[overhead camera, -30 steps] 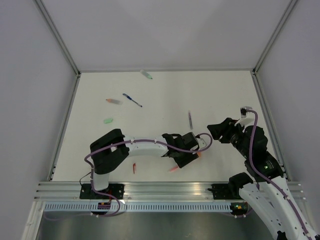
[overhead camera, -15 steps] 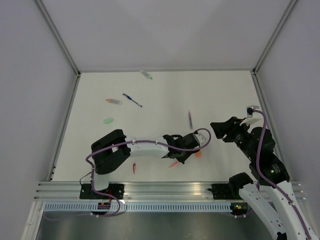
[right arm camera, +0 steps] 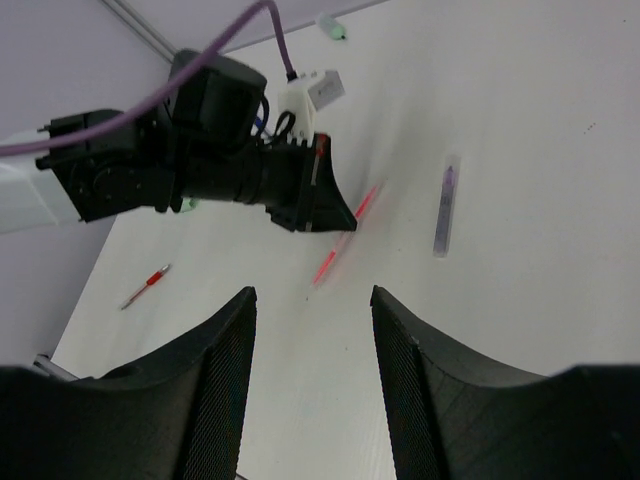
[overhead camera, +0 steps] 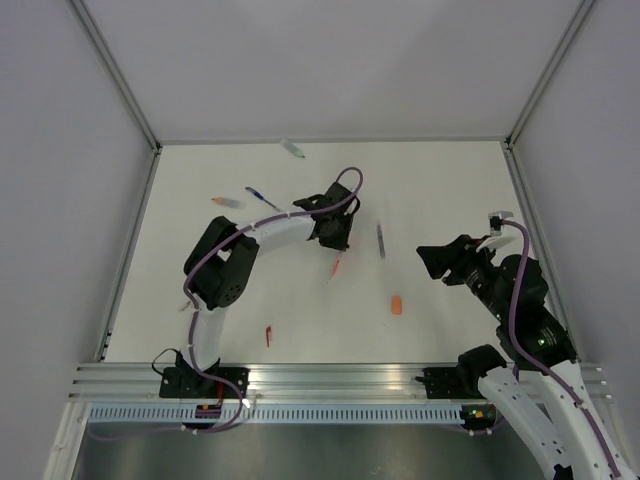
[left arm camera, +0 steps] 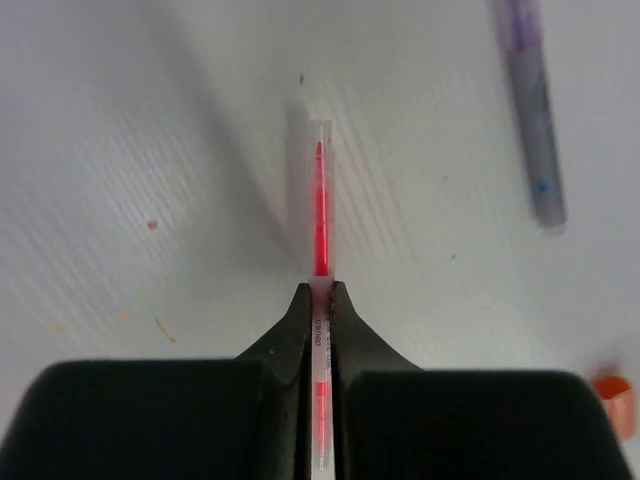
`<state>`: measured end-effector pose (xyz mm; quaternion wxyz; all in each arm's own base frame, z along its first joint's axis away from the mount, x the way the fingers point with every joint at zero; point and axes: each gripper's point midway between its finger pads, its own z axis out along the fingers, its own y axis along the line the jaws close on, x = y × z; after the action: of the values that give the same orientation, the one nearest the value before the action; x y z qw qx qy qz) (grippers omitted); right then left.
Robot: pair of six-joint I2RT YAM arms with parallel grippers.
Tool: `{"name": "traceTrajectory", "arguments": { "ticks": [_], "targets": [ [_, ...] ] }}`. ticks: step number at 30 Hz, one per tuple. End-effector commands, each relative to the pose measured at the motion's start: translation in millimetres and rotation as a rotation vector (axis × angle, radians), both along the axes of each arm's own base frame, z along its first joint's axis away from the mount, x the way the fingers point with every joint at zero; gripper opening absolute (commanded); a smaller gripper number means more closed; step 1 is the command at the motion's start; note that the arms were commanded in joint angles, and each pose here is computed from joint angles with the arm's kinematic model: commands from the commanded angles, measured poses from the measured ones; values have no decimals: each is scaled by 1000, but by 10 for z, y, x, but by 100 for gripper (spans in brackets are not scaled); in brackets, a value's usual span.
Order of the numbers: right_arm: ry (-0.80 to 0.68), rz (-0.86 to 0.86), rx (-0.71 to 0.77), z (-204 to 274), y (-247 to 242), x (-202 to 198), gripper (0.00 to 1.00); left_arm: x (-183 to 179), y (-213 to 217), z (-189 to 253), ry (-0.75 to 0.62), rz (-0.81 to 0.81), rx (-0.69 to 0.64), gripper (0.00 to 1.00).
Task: Insert the pens into the pen caps
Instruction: Move the pen to the center of the board.
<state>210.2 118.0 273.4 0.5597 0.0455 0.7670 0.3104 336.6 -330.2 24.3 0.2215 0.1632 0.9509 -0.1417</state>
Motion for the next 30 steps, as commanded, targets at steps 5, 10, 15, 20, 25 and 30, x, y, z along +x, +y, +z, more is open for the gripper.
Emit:
{"name": "traceTrajectory", "arguments": {
  "ticks": [5, 10, 15, 20, 25, 30],
  "targets": [
    [-21, 56, 2, -110, 110, 50, 56, 570, -617, 437, 98, 230, -363, 2],
    [-44, 73, 5, -47, 122, 15, 56, 636, -755, 319, 161, 281, -419, 2],
    [-53, 52, 1, -27, 80, 6, 56, 613, -700, 134, 185, 368, -419, 2],
    [-52, 51, 4, -23, 77, -2, 56, 585, -612, 7, 185, 420, -403, 11],
    [-56, 51, 5, -13, 75, -6, 56, 542, -611, 20, 194, 419, -420, 38],
    [-54, 55, 0, -35, 77, -13, 56, 632, -381, 259, 91, 431, -356, 47]
  ]
}}
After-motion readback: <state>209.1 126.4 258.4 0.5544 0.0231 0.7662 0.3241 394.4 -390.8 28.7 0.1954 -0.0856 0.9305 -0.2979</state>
